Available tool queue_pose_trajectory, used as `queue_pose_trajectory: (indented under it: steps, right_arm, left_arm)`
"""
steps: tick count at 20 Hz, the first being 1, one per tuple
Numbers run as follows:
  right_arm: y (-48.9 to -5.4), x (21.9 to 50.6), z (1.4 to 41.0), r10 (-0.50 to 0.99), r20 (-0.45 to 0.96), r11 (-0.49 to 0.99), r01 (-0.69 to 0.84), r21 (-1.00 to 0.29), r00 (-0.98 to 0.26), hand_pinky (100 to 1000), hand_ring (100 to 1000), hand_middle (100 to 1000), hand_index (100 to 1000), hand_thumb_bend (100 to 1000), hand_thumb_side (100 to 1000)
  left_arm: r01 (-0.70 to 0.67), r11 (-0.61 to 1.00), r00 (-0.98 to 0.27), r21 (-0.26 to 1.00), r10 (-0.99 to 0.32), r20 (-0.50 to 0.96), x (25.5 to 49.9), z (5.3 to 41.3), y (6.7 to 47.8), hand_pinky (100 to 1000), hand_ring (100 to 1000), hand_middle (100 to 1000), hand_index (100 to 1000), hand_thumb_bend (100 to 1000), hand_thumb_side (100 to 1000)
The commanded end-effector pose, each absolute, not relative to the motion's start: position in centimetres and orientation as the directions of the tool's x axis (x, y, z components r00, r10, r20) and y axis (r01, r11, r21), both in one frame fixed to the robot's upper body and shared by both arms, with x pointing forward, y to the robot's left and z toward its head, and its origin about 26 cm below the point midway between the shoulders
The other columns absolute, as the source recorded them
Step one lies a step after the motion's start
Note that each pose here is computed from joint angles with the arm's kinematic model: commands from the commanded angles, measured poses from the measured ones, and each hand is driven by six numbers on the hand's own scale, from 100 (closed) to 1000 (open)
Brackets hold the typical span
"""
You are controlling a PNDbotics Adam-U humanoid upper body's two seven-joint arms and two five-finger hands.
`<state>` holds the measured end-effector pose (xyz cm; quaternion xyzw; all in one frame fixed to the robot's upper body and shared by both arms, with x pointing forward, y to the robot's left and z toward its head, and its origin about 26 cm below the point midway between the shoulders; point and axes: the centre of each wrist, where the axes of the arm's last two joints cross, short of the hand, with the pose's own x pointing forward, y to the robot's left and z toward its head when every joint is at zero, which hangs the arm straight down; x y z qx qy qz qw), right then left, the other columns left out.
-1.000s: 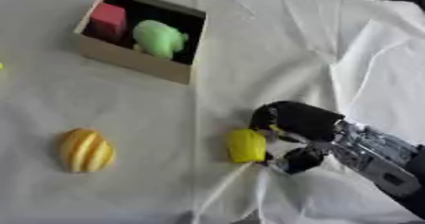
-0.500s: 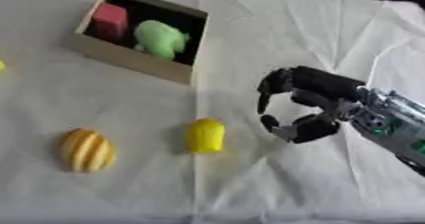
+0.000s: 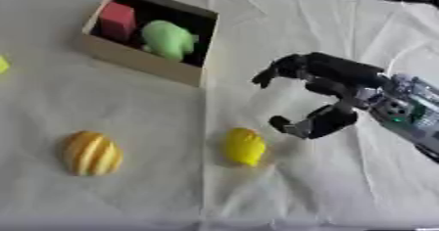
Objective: Pick up objects on the table and place them in the box.
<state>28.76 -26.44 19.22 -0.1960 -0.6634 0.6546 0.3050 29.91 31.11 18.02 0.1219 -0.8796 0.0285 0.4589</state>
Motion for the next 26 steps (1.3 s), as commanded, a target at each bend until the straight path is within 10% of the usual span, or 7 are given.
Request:
queue_pose_trajectory:
  steps: [1, 26]
  right_arm:
    - [-25.7, 28.6, 19.6, 0.635, 0.094, 0.012, -0.112, -0.994, -0.766, 834, 866, 747, 918, 341, 236]
    - [-23.8, 27.7, 15.3, 0.698, 0.06, -0.108, -0.188, -0.976, -0.714, 846, 886, 780, 924, 414, 264]
  left_arm:
    - [-0.238, 0.968, -0.566, 0.08, -0.205, 0.799, 29.9, 18.8, 31.3, 728, 856, 724, 817, 133, 570]
    - [-0.224, 0.972, -0.559, 0.077, -0.193, 0.807, 30.0, 18.7, 31.0, 728, 858, 726, 817, 129, 578]
